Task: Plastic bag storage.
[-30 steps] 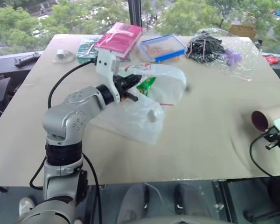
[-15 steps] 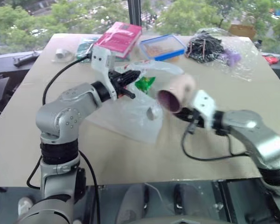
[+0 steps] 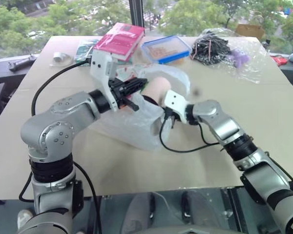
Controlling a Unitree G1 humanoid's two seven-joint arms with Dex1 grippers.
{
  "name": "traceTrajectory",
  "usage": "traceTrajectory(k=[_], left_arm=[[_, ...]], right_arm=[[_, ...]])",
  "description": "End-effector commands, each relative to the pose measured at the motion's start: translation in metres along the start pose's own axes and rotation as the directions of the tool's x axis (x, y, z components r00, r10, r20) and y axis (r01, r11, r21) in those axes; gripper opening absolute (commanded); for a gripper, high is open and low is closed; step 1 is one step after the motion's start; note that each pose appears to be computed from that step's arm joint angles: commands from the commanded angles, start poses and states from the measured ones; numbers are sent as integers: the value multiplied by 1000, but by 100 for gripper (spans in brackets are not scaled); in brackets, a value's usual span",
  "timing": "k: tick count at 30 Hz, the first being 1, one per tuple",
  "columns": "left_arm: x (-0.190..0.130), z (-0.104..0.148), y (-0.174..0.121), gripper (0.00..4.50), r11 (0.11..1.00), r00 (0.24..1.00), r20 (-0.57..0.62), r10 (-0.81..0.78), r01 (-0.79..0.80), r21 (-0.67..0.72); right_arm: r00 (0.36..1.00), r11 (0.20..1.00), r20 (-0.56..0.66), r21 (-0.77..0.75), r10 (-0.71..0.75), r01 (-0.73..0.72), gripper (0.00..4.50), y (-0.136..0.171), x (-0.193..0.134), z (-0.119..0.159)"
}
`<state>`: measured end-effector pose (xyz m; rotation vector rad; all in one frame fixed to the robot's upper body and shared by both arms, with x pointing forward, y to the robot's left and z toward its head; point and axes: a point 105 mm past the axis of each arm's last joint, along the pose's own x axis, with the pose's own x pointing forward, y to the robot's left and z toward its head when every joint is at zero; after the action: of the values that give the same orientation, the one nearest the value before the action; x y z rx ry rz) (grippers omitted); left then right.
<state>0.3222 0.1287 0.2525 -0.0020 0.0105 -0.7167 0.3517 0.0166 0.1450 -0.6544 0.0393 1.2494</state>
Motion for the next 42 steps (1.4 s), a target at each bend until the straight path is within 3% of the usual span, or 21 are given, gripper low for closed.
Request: traceTrajectory(k=[1,5,10,13,20,23,27,33,36,38,42], left_arm=[[3,10,-5,0,999,999,43,-8,7,36],[3,9,-12,0,998,998,44,-48,46,33],[1,6,-13,0,998,997,38,-60,59,25],[1,4,-11,0,999,998,34,-47,46,25],[-1,-2,-1,0,1000,999,32,10,-10,15],[1,-4,2,0,1000,999,34,19,-20,13],[6,-5,4,0,1000,999,37,19,-19,7],[14,-4,-1,0,1000,999,44,-13,13,13],[13,-2,2,0,1000,999,48,-2,2,7],[13,-4,3,0,1000,999,45,0,0,9],[10,-4,4,0,1000,999,48,6,-6,2]], right_arm=[[993,987,70,-140,94,-84,14,18,20,33],[995,988,83,-149,59,-46,14,17,50,51],[999,991,50,-136,-12,19,14,5,74,48],[999,987,32,-154,-34,39,110,1,76,39],[989,980,147,-192,-27,56,433,0,27,58],[983,987,180,-152,-26,53,433,4,-4,64],[991,985,127,-159,-51,71,433,6,-26,58],[986,969,35,-183,-164,167,433,-15,-13,41],[983,979,58,-104,-173,178,433,-16,-11,40],[983,973,51,-136,-179,184,433,-16,-10,38],[979,979,115,-97,-167,179,433,-13,-29,47]])
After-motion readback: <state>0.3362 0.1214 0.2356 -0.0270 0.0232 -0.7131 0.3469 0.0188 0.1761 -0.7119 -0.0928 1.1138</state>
